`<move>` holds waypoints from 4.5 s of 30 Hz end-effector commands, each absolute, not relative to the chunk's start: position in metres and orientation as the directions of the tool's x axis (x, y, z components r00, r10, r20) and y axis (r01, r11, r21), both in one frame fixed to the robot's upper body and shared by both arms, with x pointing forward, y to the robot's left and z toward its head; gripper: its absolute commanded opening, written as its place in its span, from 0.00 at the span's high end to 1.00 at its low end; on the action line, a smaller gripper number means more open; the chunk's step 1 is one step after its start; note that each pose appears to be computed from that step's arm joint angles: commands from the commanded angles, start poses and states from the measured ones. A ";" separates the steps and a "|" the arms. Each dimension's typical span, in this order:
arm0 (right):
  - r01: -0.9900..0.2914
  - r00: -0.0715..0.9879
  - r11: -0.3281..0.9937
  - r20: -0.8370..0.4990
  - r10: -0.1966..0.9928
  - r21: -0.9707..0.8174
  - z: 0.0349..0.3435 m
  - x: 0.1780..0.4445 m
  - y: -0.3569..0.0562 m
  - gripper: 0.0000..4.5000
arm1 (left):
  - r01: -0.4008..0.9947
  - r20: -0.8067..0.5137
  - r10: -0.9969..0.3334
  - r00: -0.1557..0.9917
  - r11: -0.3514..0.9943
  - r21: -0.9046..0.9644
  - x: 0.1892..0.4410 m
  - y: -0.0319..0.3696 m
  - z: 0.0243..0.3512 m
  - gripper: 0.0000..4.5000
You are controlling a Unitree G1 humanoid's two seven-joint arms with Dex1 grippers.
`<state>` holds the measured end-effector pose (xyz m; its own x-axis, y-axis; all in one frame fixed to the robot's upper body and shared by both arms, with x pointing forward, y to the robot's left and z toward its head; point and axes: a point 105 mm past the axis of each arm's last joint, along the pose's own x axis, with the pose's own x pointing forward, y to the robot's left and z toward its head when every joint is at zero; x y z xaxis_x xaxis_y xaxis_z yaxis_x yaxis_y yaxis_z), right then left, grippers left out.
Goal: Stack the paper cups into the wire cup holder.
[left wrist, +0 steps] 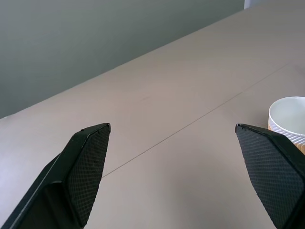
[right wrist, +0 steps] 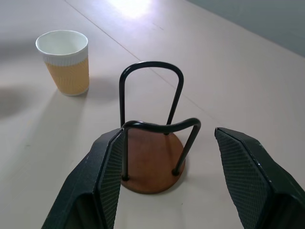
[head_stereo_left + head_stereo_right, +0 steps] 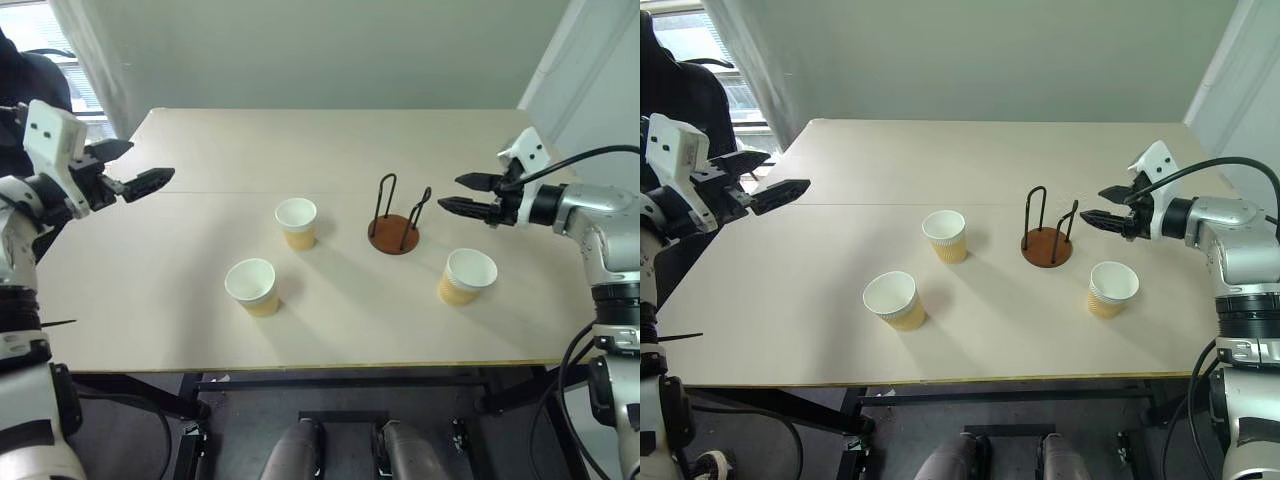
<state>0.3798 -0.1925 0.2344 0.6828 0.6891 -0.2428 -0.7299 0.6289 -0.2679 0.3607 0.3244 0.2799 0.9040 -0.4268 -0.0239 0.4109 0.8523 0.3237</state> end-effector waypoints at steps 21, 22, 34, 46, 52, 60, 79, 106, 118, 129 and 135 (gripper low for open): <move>-0.775 0.632 0.554 -0.350 0.692 -0.304 0.228 0.355 -0.196 0.33 | 0.760 -0.206 -0.755 0.623 0.523 0.385 0.347 0.256 0.279 0.00; -0.775 0.632 0.555 -0.355 0.689 -0.303 0.227 0.355 -0.197 0.33 | 0.771 -0.219 -0.763 0.608 0.503 0.390 0.347 0.254 0.276 0.00; -0.793 0.608 0.564 -0.368 0.704 -0.230 0.229 0.367 -0.169 0.33 | 0.821 -0.236 -0.804 0.545 0.456 0.343 0.347 0.243 0.284 0.00; -0.810 0.577 0.559 -0.415 0.704 -0.177 0.198 0.365 -0.140 0.33 | 0.806 -0.214 -0.799 0.563 0.473 0.357 0.346 0.244 0.288 0.00; -0.797 0.594 0.574 -0.415 0.689 -0.189 0.192 0.368 -0.131 0.33 | 0.801 -0.204 -0.797 0.569 0.480 0.357 0.344 0.245 0.290 0.00; -0.771 0.629 0.592 -0.428 0.649 -0.236 0.191 0.376 -0.133 0.33 | 0.795 -0.204 -0.790 0.578 0.490 0.357 0.343 0.246 0.289 0.00; -0.687 0.719 0.682 -0.369 0.589 -0.251 0.211 0.394 -0.125 0.33 | 0.785 -0.192 -0.783 0.592 0.506 0.357 0.346 0.247 0.289 0.00; -0.927 0.372 0.303 -0.442 0.816 -0.221 0.224 0.367 -0.099 0.99 | 0.776 -0.203 -0.771 0.604 0.511 0.369 0.349 0.248 0.290 0.00; -0.966 0.238 0.147 -0.504 0.830 -0.214 0.220 0.349 -0.094 0.99 | 0.782 -0.217 -0.772 0.598 0.502 0.369 0.351 0.248 0.291 0.00; -0.963 0.237 0.121 -0.543 0.805 -0.240 0.206 0.358 -0.092 0.99 | 0.772 -0.214 -0.761 0.612 0.517 0.370 0.348 0.252 0.292 0.00; -0.955 0.254 0.095 -0.611 0.749 -0.280 0.190 0.366 -0.103 0.88 | 0.769 -0.210 -0.760 0.616 0.521 0.369 0.348 0.252 0.293 0.00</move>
<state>0.3644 -0.1025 0.1839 0.2455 0.7633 -0.5976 -0.9632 0.1225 -0.2391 0.3533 0.2490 0.2779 0.5982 -0.7638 -0.2423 0.7913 0.5153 0.3292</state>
